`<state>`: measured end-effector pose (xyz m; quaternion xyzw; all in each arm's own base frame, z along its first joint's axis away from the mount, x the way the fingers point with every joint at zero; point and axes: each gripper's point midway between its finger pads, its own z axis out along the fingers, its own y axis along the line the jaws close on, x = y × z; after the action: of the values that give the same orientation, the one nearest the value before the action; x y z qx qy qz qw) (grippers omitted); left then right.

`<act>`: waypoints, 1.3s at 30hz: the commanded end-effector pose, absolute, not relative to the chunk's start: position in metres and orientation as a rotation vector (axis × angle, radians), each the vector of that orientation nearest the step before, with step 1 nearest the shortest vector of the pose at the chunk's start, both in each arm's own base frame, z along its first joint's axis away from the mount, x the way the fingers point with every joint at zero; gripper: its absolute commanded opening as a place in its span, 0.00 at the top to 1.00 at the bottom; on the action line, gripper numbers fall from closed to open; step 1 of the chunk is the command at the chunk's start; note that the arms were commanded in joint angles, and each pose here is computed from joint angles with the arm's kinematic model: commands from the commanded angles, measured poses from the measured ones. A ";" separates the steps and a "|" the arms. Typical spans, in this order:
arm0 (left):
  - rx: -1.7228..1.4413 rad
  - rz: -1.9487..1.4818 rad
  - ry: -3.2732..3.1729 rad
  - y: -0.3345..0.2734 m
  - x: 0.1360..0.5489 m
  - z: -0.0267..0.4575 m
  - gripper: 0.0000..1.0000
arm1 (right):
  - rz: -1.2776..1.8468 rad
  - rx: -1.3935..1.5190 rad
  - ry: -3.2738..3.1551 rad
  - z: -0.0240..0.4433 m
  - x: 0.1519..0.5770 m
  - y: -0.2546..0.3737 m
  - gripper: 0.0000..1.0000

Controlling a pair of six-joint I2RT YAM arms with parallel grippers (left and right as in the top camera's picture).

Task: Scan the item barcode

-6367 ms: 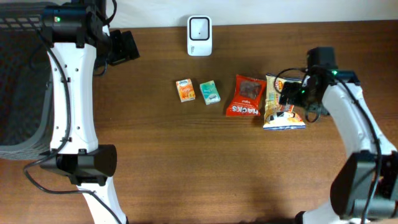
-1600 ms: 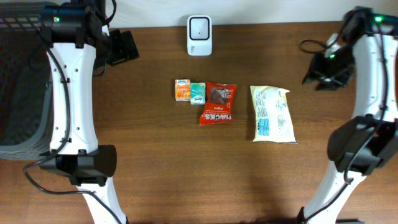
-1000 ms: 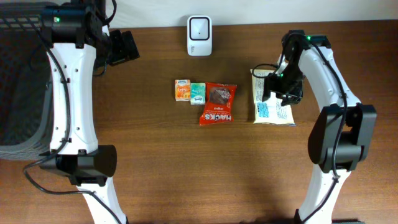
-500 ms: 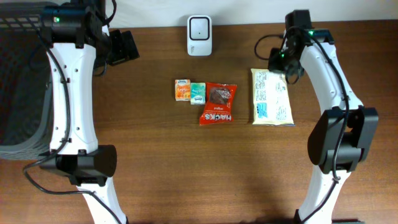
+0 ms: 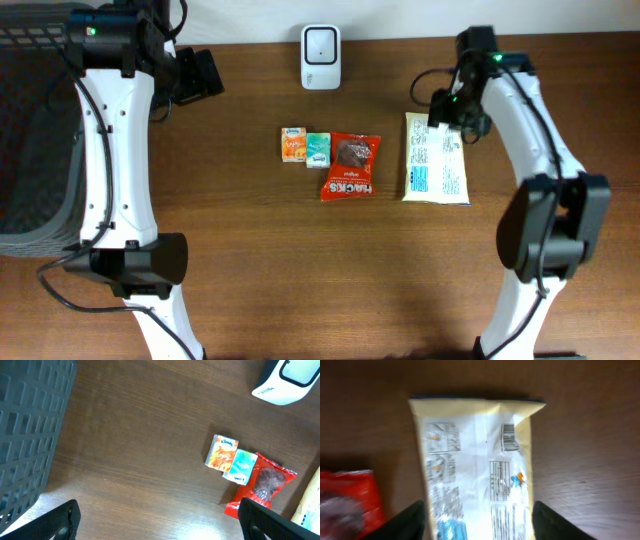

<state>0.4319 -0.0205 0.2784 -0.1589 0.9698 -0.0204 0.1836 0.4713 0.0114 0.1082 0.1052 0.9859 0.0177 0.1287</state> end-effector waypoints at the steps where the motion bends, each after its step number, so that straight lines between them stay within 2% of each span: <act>1: -0.438 -0.049 2.707 -0.018 0.428 0.289 0.01 | 0.057 0.305 2.955 0.122 0.440 0.017 0.01; 5: -0.438 -0.049 2.707 -0.018 0.428 0.289 0.01 | 0.038 0.324 3.061 0.078 0.414 0.016 0.01; 7: -0.438 -0.049 2.707 -0.018 0.428 0.289 0.01 | 0.291 0.311 3.089 0.060 0.406 0.045 0.01; 8: -0.438 -0.049 2.707 -0.018 0.428 0.289 0.01 | 0.313 0.277 3.085 0.057 0.406 0.050 0.01; 9: -0.438 -0.049 2.707 -0.018 0.428 0.289 0.01 | 0.309 0.109 3.093 0.054 0.404 0.058 0.01; 11: -0.438 -0.049 2.707 -0.018 0.428 0.289 0.01 | 0.198 -0.045 3.095 0.052 0.402 0.073 0.01; 12: -0.438 -0.049 2.707 -0.018 0.428 0.289 0.01 | 0.090 -0.059 3.078 0.051 0.405 0.071 0.06; 13: -0.438 -0.049 2.707 -0.018 0.428 0.289 0.01 | -0.057 -0.017 3.052 0.050 0.408 0.067 0.07; 15: -0.438 -0.049 2.707 -0.018 0.428 0.289 0.01 | -0.140 -0.017 3.017 0.042 0.414 0.070 0.10; 17: -0.438 -0.049 2.707 -0.018 0.428 0.289 0.01 | -0.271 0.103 2.981 0.037 0.415 0.055 0.10; 24: -0.438 -0.049 2.707 -0.018 0.428 0.289 0.01 | -0.406 0.081 2.884 0.004 0.417 0.044 0.11; 25: -0.438 -0.049 2.707 -0.018 0.428 0.289 0.01 | -0.405 0.085 2.874 -0.006 0.415 0.043 0.16; 26: -0.438 -0.049 2.707 -0.018 0.428 0.289 0.01 | -0.403 0.086 2.870 -0.011 0.413 0.042 0.27; 27: -0.438 -0.049 2.707 -0.018 0.428 0.289 0.01 | -0.399 0.094 2.864 -0.015 0.412 0.042 0.44; 29: -0.438 -0.049 2.707 -0.018 0.428 0.289 0.01 | -0.376 0.184 2.856 -0.015 0.412 0.043 0.96; 32: -0.438 -0.049 2.707 -0.018 0.428 0.289 0.01 | -0.128 0.192 2.876 -0.005 0.425 0.073 0.96; 34: -0.438 -0.049 2.707 -0.018 0.428 0.289 0.01 | 0.033 0.181 2.881 0.023 0.437 0.094 0.96; 36: -0.438 -0.049 2.707 -0.018 0.428 0.289 0.01 | 0.225 0.132 2.882 0.072 0.450 0.115 0.96; 39: -0.438 -0.049 2.707 -0.018 0.428 0.289 0.01 | 0.845 -0.016 2.758 0.145 0.463 0.165 0.96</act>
<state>0.4320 -0.0205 0.2785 -0.1592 0.9697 -0.0203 0.1840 0.4568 0.1328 0.1033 0.0244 0.9817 0.1452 0.1211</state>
